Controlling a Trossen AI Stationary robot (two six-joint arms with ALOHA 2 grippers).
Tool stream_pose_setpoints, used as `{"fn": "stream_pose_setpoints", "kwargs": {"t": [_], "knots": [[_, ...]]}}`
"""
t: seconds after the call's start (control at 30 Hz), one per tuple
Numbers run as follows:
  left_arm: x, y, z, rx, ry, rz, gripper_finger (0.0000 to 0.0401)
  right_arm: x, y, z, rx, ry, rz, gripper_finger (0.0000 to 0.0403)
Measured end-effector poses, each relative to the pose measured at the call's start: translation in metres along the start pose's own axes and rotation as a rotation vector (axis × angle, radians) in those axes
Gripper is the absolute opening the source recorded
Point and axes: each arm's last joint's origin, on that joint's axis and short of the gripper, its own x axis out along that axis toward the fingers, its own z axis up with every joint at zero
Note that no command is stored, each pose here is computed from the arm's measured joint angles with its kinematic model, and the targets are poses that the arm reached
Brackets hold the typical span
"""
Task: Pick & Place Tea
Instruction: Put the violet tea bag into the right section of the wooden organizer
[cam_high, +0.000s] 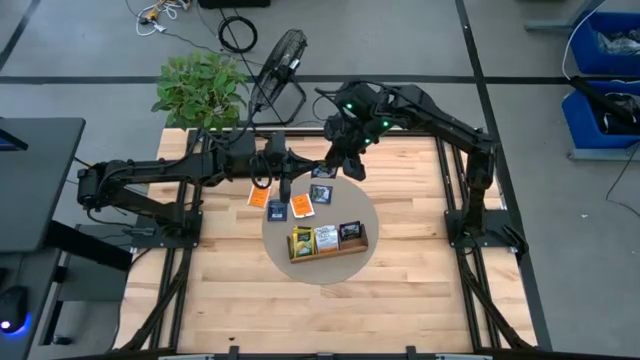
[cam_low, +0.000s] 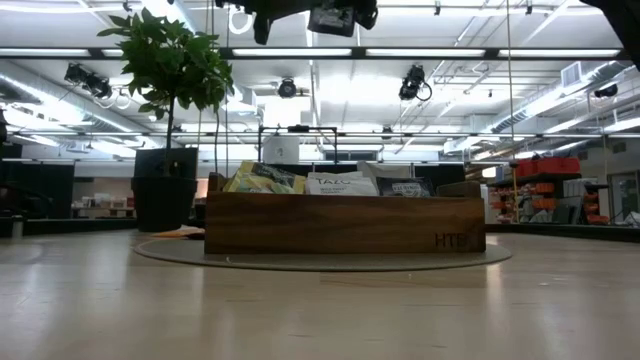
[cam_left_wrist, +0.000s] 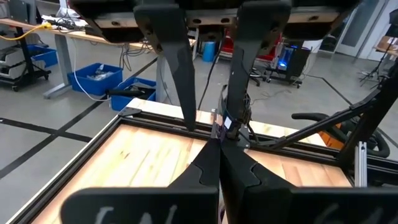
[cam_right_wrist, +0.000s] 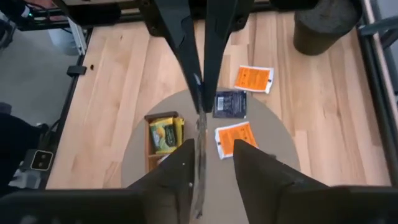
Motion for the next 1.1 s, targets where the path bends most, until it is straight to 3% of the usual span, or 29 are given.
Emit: {"fn": "stream_pose_setpoints", "kwargs": {"t": [0.53, 0.77, 1.1], "knots": [[0.0, 0.0004, -0.0028, -0.001, 0.029, 0.004, 0.0002, 0.0003, -0.0002, -0.0002, -0.005, 0.003, 0.0, 0.0092], [0.0, 0.0004, -0.0027, -0.001, 0.028, 0.004, 0.0002, 0.0004, 0.0006, -0.0002, -0.053, 0.004, 0.002, 0.0012], [0.0002, 0.0006, -0.0031, 0.014, 0.029, 0.01, 0.0005, -0.0006, 0.001, -0.0011, -0.075, 0.012, -0.006, 0.0002]]}}
